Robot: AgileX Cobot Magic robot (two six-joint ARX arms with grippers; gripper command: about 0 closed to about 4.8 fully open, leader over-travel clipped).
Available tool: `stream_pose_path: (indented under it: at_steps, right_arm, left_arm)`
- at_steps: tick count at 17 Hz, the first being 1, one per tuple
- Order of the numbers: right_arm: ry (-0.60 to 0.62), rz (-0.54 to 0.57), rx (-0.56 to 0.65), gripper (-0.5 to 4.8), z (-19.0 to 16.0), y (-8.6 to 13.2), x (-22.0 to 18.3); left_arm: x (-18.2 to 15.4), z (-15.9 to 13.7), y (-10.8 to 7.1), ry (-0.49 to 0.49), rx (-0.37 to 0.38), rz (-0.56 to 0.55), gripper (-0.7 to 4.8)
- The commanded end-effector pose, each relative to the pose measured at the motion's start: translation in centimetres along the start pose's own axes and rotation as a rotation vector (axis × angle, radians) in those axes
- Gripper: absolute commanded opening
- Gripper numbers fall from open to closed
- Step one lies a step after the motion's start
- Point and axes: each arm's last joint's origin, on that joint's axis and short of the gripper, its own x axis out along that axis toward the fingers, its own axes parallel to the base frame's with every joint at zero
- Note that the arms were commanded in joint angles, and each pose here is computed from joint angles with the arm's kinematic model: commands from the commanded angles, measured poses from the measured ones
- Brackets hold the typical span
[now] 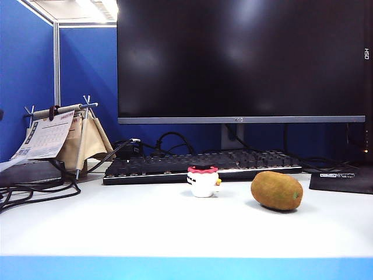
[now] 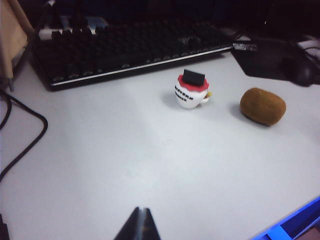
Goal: Place the kiwi on top of the doll with a flat head.
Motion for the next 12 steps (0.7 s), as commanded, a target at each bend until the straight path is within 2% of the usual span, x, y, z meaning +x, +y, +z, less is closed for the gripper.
stream_pose_path:
  at_steps: [1,4,6,7,9,10,11,12]
  right_arm:
    - [0.015,0.005,0.0,-0.05,-0.2,0.0,0.0]
    - [0.015,0.009,0.0,-0.05,-0.2,0.0,0.0]
    - [0.017,0.019,0.0,-0.05,-0.2,0.0,0.0]
    - [0.014,0.044,0.001,-0.05,-0.1,0.1,0.0]
    - [-0.01,0.113,0.003,-0.03,0.2,0.4,0.0]
    - [-0.036,0.156,0.003,0.05,0.6,0.6,-0.1]
    - [-0.065,0.17,0.004,0.14,1.0,0.6,-0.2]
    - [-0.08,0.172,0.005,0.15,1.5,0.7,-0.4]
  left_arm:
    - [0.0,0.0,0.0,0.001,-0.002,-0.011,-0.03]
    - [0.0,0.0,-0.1,0.003,-0.023,-0.033,-0.03]
    - [-0.1,0.4,-0.4,-0.013,-0.074,-0.117,-0.03]
    - [-0.3,1.0,-0.6,-0.026,-0.094,-0.166,-0.02]
    - [-1.2,2.8,-0.8,-0.031,-0.108,-0.176,0.0]
    - [-1.9,4.1,-0.9,0.002,-0.118,-0.166,0.68]
    - [-2.7,5.5,-1.1,0.038,-0.118,-0.16,1.91]
    - [-3.4,7.6,-1.3,0.064,-0.117,-0.158,2.51]
